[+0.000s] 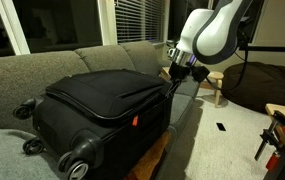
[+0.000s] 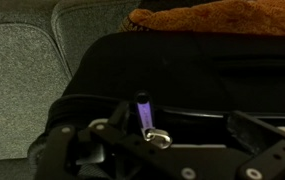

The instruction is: Unzip the black suitcase

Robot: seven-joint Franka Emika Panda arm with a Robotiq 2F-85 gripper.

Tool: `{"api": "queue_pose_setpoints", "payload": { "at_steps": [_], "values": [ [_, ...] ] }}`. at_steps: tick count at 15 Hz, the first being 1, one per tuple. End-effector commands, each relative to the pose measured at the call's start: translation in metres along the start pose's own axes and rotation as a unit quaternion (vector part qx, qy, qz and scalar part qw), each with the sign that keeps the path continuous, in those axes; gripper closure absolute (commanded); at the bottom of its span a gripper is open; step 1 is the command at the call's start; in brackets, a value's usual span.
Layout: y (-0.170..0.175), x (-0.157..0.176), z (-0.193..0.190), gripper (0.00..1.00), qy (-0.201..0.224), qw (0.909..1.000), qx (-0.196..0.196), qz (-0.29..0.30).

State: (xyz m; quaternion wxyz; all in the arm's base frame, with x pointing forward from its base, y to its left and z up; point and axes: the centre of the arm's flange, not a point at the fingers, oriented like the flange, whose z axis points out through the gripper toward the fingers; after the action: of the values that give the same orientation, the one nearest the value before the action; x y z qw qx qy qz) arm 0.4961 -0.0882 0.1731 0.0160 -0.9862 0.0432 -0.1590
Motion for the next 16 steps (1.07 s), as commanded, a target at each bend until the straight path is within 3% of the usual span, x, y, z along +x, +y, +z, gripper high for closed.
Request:
{"api": "queue_pose_setpoints", "payload": {
  "at_steps": [1,3,5,15,16],
  "values": [
    [0.0135,0.0045,0.0123,0.0,-0.011,0.9998,0.014,0.003],
    [0.0153,0.0047,0.0141,0.0,-0.013,0.9997,0.019,0.006],
    [0.0168,0.0045,0.0155,0.27,-0.014,0.9996,0.022,0.009],
    [0.0133,0.0018,0.0126,0.91,-0.025,0.9993,0.02,0.019],
    [0.0128,0.0009,0.0127,0.93,-0.027,0.9993,0.019,0.019]
  ]
}}
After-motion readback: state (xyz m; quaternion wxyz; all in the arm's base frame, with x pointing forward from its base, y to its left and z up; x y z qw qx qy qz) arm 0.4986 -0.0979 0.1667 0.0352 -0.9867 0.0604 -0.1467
